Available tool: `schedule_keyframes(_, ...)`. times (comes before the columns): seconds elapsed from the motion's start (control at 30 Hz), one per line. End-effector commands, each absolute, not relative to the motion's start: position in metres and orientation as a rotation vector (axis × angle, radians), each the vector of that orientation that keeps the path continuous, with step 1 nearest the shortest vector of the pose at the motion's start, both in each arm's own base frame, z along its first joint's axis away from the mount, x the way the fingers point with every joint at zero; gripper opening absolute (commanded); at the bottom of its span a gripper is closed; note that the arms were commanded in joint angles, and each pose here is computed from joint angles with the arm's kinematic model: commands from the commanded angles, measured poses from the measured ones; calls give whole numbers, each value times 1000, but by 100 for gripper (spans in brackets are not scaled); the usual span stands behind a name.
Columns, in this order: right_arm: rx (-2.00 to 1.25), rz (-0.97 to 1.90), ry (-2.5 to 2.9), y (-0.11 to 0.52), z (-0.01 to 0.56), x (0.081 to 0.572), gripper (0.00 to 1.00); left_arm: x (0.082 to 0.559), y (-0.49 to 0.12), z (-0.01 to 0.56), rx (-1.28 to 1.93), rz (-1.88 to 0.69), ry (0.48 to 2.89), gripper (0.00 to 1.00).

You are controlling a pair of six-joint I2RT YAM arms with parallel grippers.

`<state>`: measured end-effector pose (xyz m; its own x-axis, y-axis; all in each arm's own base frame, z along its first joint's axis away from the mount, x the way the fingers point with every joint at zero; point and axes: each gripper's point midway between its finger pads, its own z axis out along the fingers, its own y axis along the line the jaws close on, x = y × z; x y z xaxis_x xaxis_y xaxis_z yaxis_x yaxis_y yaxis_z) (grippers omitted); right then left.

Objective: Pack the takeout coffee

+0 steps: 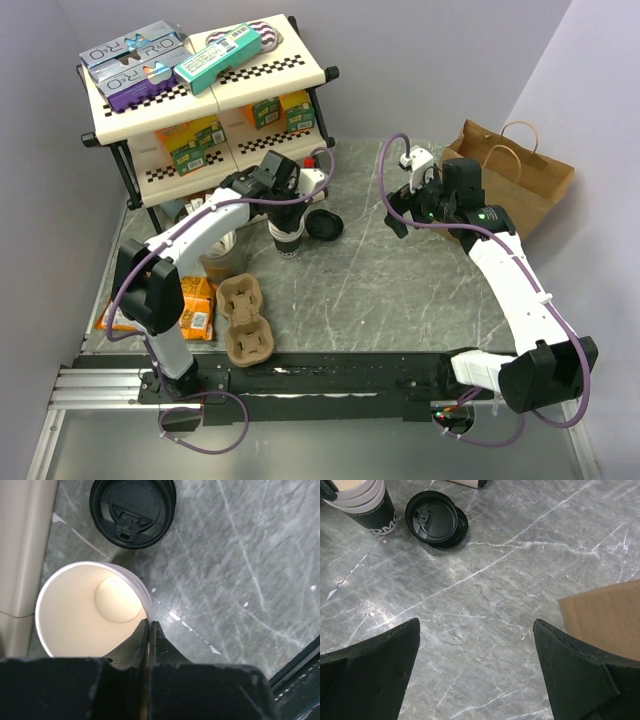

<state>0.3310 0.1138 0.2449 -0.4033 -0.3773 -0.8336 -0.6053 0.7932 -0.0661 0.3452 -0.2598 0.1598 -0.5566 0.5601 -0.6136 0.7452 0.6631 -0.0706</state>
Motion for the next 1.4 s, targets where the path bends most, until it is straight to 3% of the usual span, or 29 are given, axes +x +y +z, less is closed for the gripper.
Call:
schedule_keyframes(0.0, -730, 297, 2007, 113, 253, 333, 100, 351, -251, 189, 1054, -345, 2236, 1)
schedule_keyframes(0.67, -629, 418, 2057, 126, 249, 338, 100, 359, -222, 218, 989, -165, 2051, 1)
schedule_keyframes(1.03, -422, 1157, 2097, 232, 259, 353, 100, 359, -216, 198, 985, -201, 2090, 1)
schedule_keyframes(1.37, -324, 1401, 2189, 308, 225, 387, 100, 358, -211, 196, 921, -270, 2114, 1)
